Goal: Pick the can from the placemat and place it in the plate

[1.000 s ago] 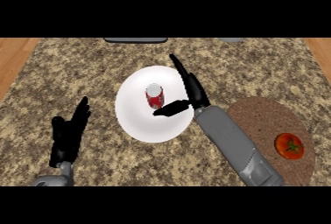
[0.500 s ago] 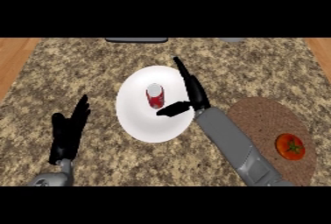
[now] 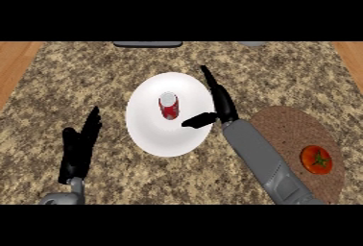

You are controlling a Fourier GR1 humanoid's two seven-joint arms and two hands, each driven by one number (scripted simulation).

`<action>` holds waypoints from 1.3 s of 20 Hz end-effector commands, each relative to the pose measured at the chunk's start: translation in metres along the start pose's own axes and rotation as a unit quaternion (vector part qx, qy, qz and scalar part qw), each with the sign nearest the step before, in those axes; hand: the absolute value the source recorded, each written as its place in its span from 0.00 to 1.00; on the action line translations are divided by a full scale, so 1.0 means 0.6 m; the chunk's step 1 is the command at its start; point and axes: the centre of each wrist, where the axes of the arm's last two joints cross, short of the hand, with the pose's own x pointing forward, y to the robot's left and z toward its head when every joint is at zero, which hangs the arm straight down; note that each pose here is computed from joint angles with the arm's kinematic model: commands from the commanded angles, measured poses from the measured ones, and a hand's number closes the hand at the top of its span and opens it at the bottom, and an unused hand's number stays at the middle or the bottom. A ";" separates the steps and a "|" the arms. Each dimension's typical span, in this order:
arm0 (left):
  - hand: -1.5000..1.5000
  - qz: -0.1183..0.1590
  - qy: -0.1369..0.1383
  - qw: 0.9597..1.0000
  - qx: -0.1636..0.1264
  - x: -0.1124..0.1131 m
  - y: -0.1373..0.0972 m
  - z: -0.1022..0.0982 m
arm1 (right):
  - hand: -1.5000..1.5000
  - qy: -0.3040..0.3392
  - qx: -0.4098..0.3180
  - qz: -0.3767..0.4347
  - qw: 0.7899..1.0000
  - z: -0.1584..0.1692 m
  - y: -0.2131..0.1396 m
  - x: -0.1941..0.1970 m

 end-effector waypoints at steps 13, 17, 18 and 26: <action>0.50 0.011 -0.003 1.000 -0.004 0.000 -0.014 -0.001 | 0.00 0.008 -0.053 0.008 0.999 0.028 -0.110 -0.089; 0.50 0.009 0.003 1.000 -0.006 0.015 0.018 -0.020 | 0.00 0.027 -0.087 0.016 0.996 0.019 -0.115 -0.082; 0.50 0.004 -0.008 1.000 0.002 -0.003 -0.001 -0.004 | 0.00 0.030 -0.087 0.023 0.996 0.033 -0.139 -0.101; 0.50 0.008 0.001 1.000 -0.006 -0.015 -0.013 0.005 | 0.00 0.034 -0.110 0.033 0.993 0.028 -0.155 -0.103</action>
